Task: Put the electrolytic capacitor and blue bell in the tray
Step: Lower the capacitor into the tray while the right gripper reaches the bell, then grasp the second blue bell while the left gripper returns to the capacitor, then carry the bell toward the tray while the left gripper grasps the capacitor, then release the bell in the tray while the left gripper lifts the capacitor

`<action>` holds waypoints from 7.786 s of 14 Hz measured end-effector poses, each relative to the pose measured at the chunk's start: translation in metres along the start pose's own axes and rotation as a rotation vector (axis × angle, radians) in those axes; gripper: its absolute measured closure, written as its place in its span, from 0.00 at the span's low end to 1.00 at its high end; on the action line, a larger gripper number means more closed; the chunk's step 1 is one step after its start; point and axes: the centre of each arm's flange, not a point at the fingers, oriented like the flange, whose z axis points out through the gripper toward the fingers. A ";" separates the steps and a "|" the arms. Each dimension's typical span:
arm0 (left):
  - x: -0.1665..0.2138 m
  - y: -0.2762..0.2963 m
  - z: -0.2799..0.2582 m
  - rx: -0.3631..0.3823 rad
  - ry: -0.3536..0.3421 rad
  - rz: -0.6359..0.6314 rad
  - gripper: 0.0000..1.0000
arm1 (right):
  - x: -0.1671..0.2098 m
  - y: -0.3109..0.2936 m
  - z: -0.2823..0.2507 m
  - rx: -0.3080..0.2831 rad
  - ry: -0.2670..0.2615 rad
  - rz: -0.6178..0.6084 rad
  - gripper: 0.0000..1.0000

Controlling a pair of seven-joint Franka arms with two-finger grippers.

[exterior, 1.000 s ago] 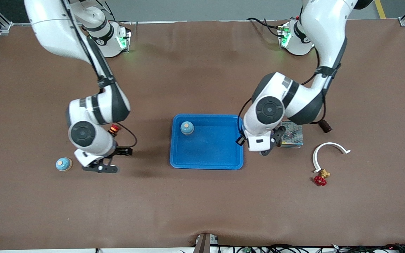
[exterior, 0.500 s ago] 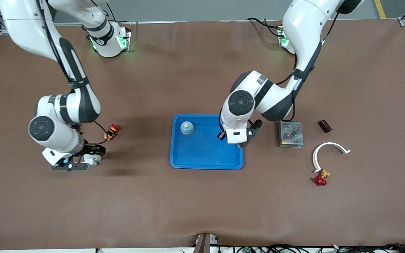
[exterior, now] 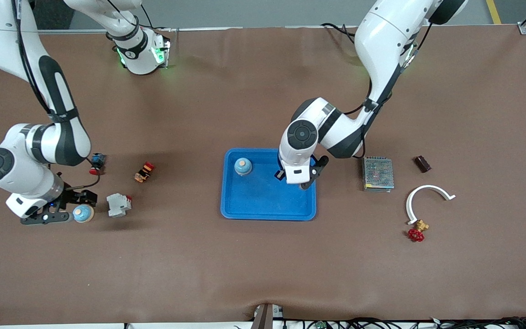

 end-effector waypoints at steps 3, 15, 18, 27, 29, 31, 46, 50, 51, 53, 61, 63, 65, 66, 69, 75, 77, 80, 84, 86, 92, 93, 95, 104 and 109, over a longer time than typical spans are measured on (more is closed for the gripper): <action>-0.002 -0.006 0.016 0.024 0.010 0.012 0.66 | -0.005 0.015 0.018 -0.004 0.003 0.022 0.00; 0.000 -0.028 0.056 0.041 0.076 0.076 0.66 | 0.001 0.026 0.080 0.023 0.026 0.090 0.00; 0.000 -0.030 0.059 0.039 0.076 0.077 0.66 | 0.003 0.027 0.089 0.020 0.029 0.090 0.00; 0.011 -0.022 -0.013 -0.024 0.103 0.156 0.00 | 0.003 0.036 0.102 0.016 0.027 0.088 0.00; 0.035 -0.028 -0.051 -0.001 0.117 0.206 0.00 | 0.003 0.037 0.103 0.015 0.029 0.087 0.00; 0.074 -0.040 -0.088 0.025 0.126 0.249 0.00 | 0.003 0.036 0.103 0.016 0.029 0.087 0.00; 0.407 -0.226 -0.201 0.068 0.025 0.540 0.00 | 0.004 0.032 0.103 0.022 0.030 0.080 0.31; 0.456 -0.276 -0.196 0.065 0.001 0.605 0.00 | 0.005 0.031 0.103 0.024 0.028 0.074 0.33; 0.465 -0.287 -0.193 0.063 -0.004 0.618 0.00 | 0.005 0.030 0.103 0.028 0.019 0.070 0.33; 0.480 -0.305 -0.183 0.050 0.008 0.627 0.00 | 0.012 0.020 0.095 0.053 -0.025 0.055 0.33; 0.441 -0.328 -0.104 0.007 0.094 0.545 0.00 | 0.085 -0.055 -0.030 0.156 -0.088 0.154 0.33; 0.423 -0.328 -0.092 0.001 0.101 0.504 0.00 | 0.091 -0.126 -0.038 0.152 -0.095 0.240 0.33; 0.408 -0.326 -0.078 -0.010 0.107 0.470 0.00 | 0.090 -0.205 -0.046 0.147 -0.101 0.333 0.33; 0.402 -0.325 -0.072 -0.017 0.111 0.456 0.00 | 0.087 -0.244 -0.050 0.148 -0.092 0.372 0.33; 0.389 -0.320 -0.055 -0.034 0.114 0.420 0.00 | 0.072 -0.338 -0.052 0.155 -0.073 0.456 0.33; 0.390 -0.321 -0.027 -0.036 0.085 0.397 0.00 | 0.052 -0.432 -0.021 0.086 -0.064 0.568 0.33; 0.389 -0.322 -0.018 -0.036 0.076 0.393 0.00 | 0.049 -0.456 -0.008 0.081 -0.061 0.583 0.33; 0.390 -0.326 -0.005 -0.042 0.071 0.384 0.00 | 0.046 -0.476 -0.005 0.084 -0.056 0.600 0.33; 0.394 -0.333 0.008 -0.048 0.062 0.366 0.00 | 0.034 -0.497 0.001 0.072 -0.070 0.626 0.33; 0.394 -0.334 0.013 -0.051 0.061 0.365 0.00 | 0.028 -0.506 0.009 0.062 -0.079 0.626 0.33; 0.389 -0.337 0.031 -0.067 0.064 0.366 0.00 | 0.015 -0.521 0.032 0.040 -0.098 0.638 0.33; 0.389 -0.337 0.034 -0.069 0.063 0.366 0.00 | 0.015 -0.521 0.031 0.040 -0.098 0.641 0.33; 0.388 -0.337 0.036 -0.071 0.063 0.366 0.00 | 0.015 -0.522 0.031 0.040 -0.098 0.645 0.33; 0.387 -0.338 0.038 -0.070 0.060 0.366 0.12 | 0.013 -0.524 0.032 0.040 -0.098 0.674 0.17; 0.387 -0.338 0.038 -0.070 0.060 0.366 0.50 | 0.010 -0.529 0.031 0.039 -0.096 0.661 0.00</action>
